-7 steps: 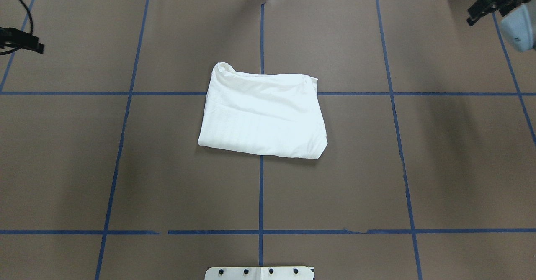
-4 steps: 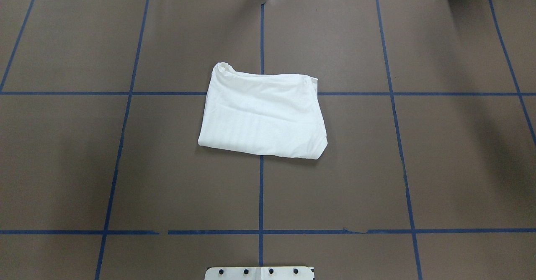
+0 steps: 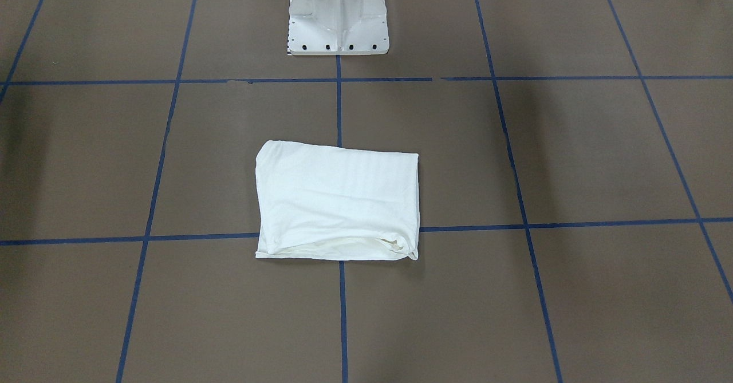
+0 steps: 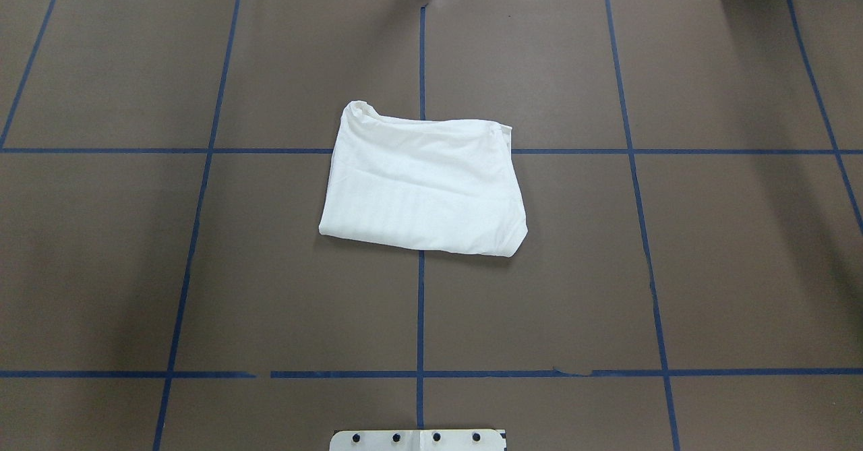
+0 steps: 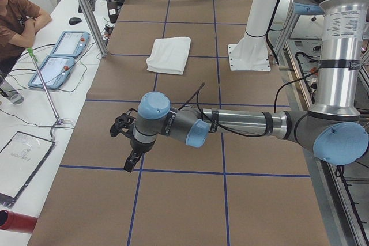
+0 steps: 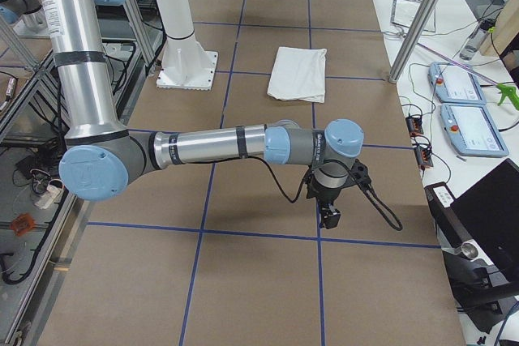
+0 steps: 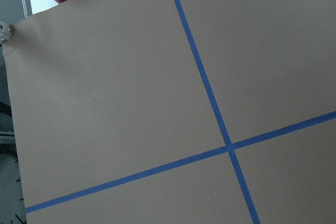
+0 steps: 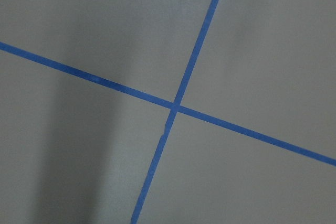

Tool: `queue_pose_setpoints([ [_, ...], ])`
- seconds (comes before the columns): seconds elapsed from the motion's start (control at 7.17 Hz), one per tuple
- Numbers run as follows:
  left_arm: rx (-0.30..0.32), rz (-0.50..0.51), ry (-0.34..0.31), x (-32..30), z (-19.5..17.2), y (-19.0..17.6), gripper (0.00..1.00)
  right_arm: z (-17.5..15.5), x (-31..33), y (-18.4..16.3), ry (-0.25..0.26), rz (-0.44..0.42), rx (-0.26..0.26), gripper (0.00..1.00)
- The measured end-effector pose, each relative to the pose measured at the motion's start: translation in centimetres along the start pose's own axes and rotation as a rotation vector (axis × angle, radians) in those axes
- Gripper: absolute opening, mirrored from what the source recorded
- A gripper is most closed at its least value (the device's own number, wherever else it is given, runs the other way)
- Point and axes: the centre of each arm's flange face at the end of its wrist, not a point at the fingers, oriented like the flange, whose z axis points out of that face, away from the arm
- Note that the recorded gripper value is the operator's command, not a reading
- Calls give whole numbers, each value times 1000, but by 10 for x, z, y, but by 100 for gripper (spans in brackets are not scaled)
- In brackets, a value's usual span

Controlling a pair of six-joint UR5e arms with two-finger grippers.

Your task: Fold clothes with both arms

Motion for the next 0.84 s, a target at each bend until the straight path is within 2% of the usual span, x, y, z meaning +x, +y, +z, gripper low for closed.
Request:
queue_pose_setpoints([
  [0.14, -4, -10, -3, -5, 4, 17, 100, 6, 1, 9, -15, 68, 1, 100],
  [0.28, -29, -33, -5, -9, 9, 28, 100, 11, 1, 15, -52, 156, 3, 100],
  [0.42, -80, -73, 1, -12, 13, 36, 100, 16, -2, 20, -103, 228, 3, 100],
  [0.7, -177, -144, 23, -8, 11, 35, 100, 29, -3, 34, -194, 291, -6, 100],
  [0.84, -211, -172, 42, -2, 6, 34, 100, 39, -1, 46, -212, 304, -14, 100],
])
